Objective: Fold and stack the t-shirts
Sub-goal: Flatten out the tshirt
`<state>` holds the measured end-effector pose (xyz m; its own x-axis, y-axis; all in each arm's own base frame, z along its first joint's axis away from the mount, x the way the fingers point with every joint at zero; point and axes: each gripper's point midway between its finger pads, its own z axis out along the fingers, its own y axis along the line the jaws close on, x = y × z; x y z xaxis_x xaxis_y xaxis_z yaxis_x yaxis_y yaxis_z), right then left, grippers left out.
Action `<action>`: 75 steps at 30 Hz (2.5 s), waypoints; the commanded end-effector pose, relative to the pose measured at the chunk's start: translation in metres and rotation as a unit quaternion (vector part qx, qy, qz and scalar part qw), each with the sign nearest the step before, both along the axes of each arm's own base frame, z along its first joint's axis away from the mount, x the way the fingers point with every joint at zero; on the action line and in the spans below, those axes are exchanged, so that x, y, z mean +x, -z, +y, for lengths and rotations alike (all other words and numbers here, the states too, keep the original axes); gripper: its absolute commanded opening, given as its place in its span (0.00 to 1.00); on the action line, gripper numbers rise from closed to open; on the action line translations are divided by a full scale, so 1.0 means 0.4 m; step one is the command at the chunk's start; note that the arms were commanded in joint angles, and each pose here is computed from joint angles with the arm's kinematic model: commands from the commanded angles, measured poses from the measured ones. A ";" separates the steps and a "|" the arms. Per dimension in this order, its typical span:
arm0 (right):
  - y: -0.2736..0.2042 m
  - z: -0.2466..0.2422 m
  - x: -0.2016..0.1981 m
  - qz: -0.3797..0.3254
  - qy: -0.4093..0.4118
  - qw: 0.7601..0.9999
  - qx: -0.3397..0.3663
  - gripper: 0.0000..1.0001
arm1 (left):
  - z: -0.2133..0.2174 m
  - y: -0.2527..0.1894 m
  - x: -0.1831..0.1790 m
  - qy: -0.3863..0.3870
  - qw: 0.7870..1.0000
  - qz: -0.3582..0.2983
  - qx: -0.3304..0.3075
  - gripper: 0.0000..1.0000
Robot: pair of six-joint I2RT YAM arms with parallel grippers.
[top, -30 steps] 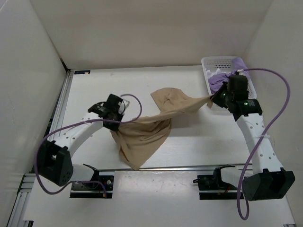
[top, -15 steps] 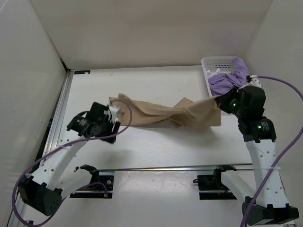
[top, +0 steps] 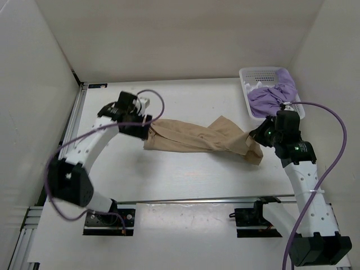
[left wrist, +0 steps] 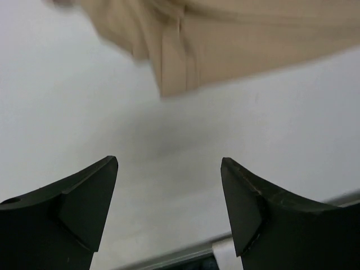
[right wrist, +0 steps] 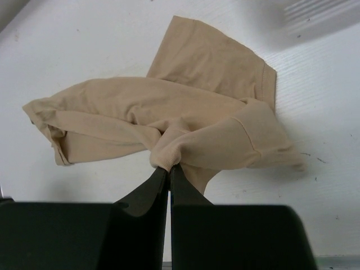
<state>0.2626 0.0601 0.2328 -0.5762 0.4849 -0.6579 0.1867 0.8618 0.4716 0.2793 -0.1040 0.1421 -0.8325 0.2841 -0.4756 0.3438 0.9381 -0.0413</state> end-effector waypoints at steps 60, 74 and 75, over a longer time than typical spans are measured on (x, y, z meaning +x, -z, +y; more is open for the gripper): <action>-0.935 -0.126 -0.316 -0.474 0.062 0.872 -0.101 0.00 | 0.316 -0.977 -0.138 -0.239 0.810 -0.534 -0.037 0.13; -0.671 0.046 0.220 -0.276 -0.065 0.959 -0.011 0.00 | 0.245 -0.694 0.127 -0.201 0.904 -0.376 0.017 0.13; -0.633 0.063 0.252 -0.256 -0.076 0.964 0.004 0.00 | 0.234 -0.642 0.154 -0.194 0.914 -0.355 0.021 0.13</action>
<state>0.3230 0.0637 0.5261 -0.1024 0.4011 -0.9103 -0.1644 0.8957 0.4131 0.3085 -0.0037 0.4612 -0.1916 0.0356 -0.9808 -0.1176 0.9913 0.0589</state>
